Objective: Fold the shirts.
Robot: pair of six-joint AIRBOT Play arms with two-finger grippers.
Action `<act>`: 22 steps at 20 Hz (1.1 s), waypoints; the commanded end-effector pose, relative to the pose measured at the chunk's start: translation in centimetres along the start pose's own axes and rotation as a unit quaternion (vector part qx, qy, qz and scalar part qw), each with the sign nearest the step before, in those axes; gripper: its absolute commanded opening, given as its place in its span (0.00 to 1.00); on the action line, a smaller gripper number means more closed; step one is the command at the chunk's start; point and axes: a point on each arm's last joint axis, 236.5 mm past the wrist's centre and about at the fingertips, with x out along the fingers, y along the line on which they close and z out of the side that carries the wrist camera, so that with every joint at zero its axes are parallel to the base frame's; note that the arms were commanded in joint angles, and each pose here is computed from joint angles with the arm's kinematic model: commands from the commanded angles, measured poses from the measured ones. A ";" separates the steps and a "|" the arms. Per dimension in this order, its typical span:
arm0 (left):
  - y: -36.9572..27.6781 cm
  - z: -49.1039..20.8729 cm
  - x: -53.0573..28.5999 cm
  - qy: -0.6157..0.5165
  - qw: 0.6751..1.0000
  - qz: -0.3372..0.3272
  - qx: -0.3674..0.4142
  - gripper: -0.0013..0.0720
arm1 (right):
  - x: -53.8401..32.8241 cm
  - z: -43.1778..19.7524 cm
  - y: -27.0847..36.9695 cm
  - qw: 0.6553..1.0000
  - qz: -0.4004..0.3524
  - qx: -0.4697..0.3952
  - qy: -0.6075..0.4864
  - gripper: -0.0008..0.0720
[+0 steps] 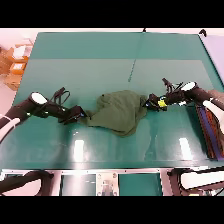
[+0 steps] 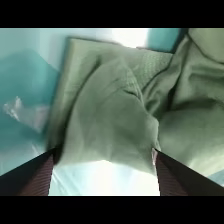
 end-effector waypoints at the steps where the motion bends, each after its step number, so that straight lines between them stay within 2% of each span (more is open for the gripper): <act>1: -0.4 -1.0 2.7 0.008 1.000 -0.001 0.002 0.97 | 0.3 0.4 1.8 0.999 0.037 -0.001 -0.003 0.32; 2: -0.4 -1.6 3.6 0.019 1.000 0.003 0.003 0.85 | 0.2 0.5 2.4 0.999 0.051 -0.001 -0.003 0.14; 3: -0.3 -2.0 4.1 0.027 1.000 0.005 0.004 0.53 | 0.2 0.3 3.0 0.998 0.063 -0.006 -0.001 0.03; 4: -0.5 -2.1 4.0 0.030 1.000 0.003 0.006 0.06 | 0.0 0.1 3.6 0.997 0.077 -0.015 0.003 0.03; 6: -2.0 -1.2 3.0 0.024 0.999 -0.007 0.023 0.05 | -0.9 0.0 4.9 0.995 0.092 -0.034 0.015 0.03; 9: -7.9 1.2 -2.4 -0.027 0.994 -0.046 0.092 0.05 | -5.9 0.3 9.2 0.988 0.121 -0.098 0.012 0.03; 12: -17.3 4.1 -13.8 -0.166 0.965 -0.099 0.176 0.05 | -17.3 2.3 17.4 0.962 0.158 -0.199 -0.100 0.03; 14: -24.7 3.6 -25.0 -0.293 0.913 -0.149 0.242 0.05 | -27.1 1.6 23.5 0.922 0.175 -0.273 -0.213 0.03; 17: -33.4 -3.0 -42.9 -0.470 0.785 -0.227 0.335 0.05 | -39.9 -3.6 30.4 0.841 0.157 -0.373 -0.360 0.03; 20: -36.8 -12.2 -54.7 -0.570 0.669 -0.266 0.396 0.05 | -48.0 -11.1 34.7 0.757 0.129 -0.437 -0.469 0.03; 22: -37.2 -15.7 -59.1 -0.617 0.617 -0.255 0.418 0.05 | -50.9 -14.9 36.5 0.713 0.125 -0.453 -0.521 0.03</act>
